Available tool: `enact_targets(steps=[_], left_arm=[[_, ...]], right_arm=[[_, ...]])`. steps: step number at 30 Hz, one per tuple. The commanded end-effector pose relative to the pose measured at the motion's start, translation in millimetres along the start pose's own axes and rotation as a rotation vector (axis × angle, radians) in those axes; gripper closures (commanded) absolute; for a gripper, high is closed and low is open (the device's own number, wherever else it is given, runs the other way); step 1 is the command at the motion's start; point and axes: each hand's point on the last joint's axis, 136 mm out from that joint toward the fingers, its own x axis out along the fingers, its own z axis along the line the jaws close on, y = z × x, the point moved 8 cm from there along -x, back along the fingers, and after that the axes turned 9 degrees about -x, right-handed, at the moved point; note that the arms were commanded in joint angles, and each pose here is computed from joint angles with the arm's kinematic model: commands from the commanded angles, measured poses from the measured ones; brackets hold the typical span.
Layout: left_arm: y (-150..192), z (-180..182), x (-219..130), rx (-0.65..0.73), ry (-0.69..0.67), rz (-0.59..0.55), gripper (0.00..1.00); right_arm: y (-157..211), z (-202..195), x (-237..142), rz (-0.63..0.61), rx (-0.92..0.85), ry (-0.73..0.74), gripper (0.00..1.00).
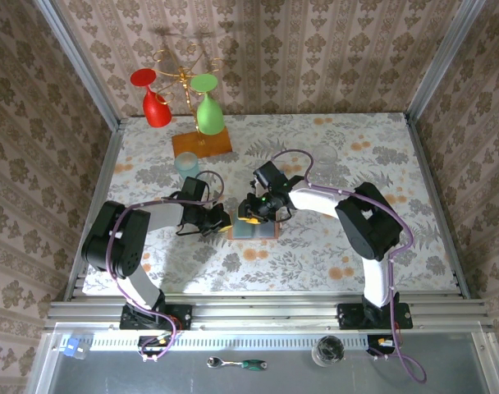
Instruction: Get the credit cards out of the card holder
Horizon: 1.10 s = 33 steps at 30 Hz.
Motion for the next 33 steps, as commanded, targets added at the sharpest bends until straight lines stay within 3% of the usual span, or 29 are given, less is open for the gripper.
enact_targets(steps=[1,11,33], left_arm=[[4.4,9.5,2.4,-0.002,-0.025,0.017,1.00],[4.5,9.4,1.6,-0.001,-0.029,0.015,1.00],[3.7,9.6,2.4,0.005,-0.035,0.018,1.00]], right_arm=[[10.3,-10.2,10.8,0.052,0.042,0.025,0.68],[13.9,-17.9,19.2,0.069,0.049,0.042,0.68],[16.5,-24.6,-4.8,0.027,0.032,0.084,0.68]])
